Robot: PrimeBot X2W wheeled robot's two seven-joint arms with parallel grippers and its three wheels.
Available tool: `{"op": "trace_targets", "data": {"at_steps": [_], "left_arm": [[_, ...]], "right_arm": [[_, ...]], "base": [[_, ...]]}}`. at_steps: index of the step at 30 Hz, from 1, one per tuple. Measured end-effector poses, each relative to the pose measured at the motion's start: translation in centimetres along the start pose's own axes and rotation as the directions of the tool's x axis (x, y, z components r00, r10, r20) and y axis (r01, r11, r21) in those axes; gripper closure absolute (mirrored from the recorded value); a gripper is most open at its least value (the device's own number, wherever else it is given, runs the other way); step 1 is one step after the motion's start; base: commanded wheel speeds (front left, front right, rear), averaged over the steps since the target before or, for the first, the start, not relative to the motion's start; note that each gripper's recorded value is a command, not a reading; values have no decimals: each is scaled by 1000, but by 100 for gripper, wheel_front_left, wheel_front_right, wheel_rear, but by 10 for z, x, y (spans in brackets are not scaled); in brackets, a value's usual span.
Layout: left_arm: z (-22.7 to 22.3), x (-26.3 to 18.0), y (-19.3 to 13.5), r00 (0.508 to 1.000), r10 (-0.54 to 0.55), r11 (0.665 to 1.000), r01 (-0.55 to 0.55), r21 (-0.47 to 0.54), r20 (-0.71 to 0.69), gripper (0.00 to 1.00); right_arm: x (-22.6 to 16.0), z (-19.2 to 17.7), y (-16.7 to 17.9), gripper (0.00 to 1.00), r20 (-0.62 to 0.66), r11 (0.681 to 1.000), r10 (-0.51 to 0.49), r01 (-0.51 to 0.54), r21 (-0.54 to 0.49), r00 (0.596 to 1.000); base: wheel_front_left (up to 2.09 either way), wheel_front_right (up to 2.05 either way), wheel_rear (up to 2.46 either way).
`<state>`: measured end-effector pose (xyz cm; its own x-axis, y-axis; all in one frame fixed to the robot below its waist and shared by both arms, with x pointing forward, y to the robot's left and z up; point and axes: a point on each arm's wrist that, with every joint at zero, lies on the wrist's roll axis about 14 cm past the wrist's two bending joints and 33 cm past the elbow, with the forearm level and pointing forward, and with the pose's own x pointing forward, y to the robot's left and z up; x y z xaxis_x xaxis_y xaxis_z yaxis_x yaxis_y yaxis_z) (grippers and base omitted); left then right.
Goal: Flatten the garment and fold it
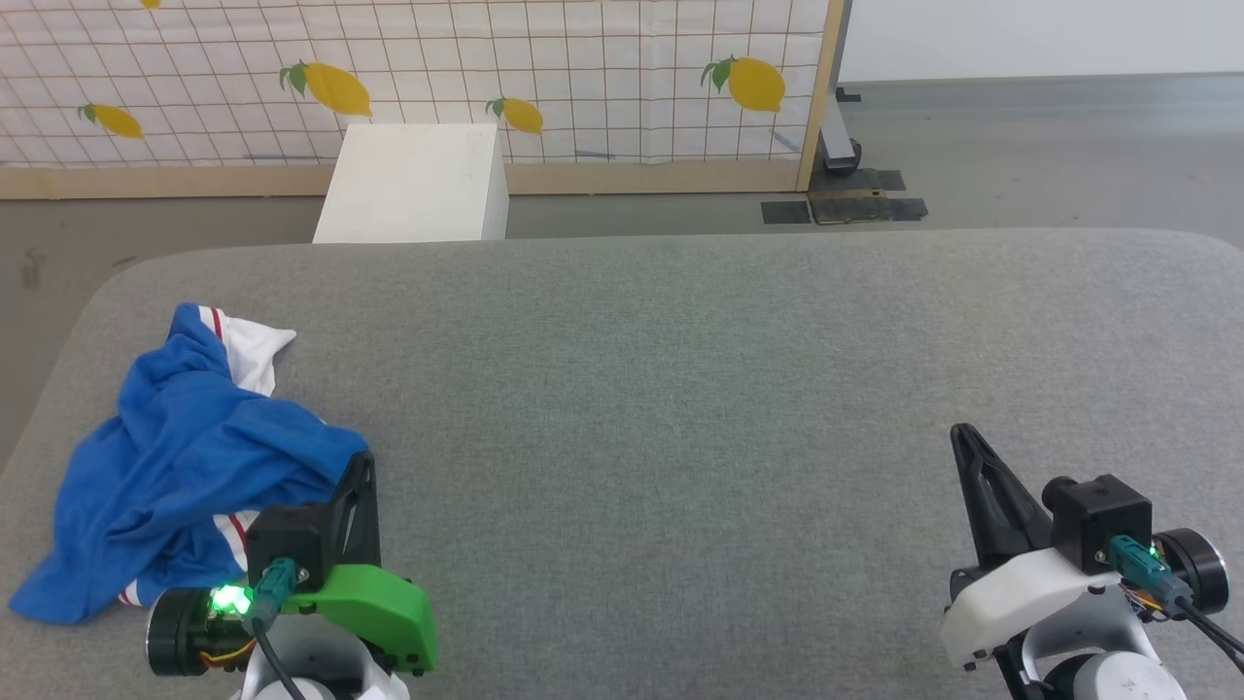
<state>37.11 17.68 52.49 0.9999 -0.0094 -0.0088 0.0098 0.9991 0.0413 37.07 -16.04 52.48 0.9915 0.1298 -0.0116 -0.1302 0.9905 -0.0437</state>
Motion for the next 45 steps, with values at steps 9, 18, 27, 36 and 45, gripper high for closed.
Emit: {"op": "trace_targets", "data": {"at_steps": [9, 18, 27, 36, 45], "left_arm": [[0, 0, -1, 1000, -4, 1000, 4, -5, 0, 0], [-1, 0, -4, 1000, -13, 1000, 13, -13, 4, 0], [-3, -2, -4, 1000, -11, 1000, 11, -22, 9, 0], [-4, -6, 3, 1000, 17, 999, -16, -32, 17, 0], [-6, -13, 14, 998, 58, 998, -57, -40, 21, 0]], "right_arm": [[0, 0, 0, 0, -1, 1000, -1, 1, 1, 1000], [0, -1, -3, 0, 7, 1000, -8, 8, 20, 1000], [1, -2, -4, 0, 16, 999, -10, 10, 37, 1000], [5, -3, 0, 0, 24, 998, 0, -1, 60, 1000], [10, -5, 10, 0, 28, 997, 32, -34, 74, 999]], "base": [[0, 0, 0], [0, 0, 0], [0, 0, 0], [0, 0, 0], [0, 0, 0]]}}
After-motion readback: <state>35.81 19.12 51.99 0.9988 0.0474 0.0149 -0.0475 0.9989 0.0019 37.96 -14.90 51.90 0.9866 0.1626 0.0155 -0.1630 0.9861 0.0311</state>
